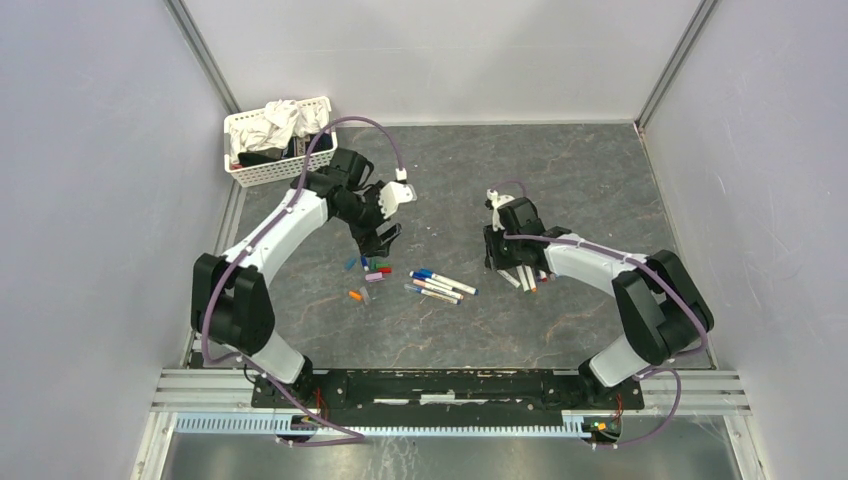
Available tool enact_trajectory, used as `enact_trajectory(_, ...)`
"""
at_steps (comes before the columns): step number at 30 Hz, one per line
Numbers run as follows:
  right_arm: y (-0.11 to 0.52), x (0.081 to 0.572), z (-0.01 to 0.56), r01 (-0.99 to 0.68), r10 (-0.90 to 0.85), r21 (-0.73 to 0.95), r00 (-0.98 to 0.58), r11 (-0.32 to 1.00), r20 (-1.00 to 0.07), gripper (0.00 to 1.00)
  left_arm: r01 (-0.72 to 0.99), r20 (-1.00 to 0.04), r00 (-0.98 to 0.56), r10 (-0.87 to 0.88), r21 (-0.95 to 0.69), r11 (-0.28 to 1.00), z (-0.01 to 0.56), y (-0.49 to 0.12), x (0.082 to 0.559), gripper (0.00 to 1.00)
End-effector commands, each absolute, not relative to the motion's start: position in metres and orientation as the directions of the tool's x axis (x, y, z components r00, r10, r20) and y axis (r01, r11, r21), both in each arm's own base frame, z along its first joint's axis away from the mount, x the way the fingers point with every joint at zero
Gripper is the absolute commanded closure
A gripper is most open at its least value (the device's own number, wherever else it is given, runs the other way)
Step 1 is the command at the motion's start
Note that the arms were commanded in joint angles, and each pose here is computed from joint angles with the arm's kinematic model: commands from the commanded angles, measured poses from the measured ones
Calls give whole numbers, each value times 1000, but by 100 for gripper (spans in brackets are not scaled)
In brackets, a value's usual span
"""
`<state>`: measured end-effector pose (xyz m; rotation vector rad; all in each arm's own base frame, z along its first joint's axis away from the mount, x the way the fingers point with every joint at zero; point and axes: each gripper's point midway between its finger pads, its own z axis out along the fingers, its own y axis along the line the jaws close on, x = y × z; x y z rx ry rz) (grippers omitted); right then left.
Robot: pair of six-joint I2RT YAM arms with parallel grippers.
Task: Open the pen caps
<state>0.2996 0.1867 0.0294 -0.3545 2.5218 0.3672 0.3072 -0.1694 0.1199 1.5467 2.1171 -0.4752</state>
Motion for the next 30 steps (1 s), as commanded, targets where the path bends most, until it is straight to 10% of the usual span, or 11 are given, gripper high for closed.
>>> enact_trajectory(1, 219, 304, 64, -425, -226, 183, -743, 887, -630, 66, 947, -634, -242, 734, 10, 321, 168, -178, 302, 3)
enact_trajectory(30, 267, 272, 45, -672, -507, 77, -624, 737, -595, 57, 935, -701, -221, 678, 46, 352, 213, -178, 288, 0)
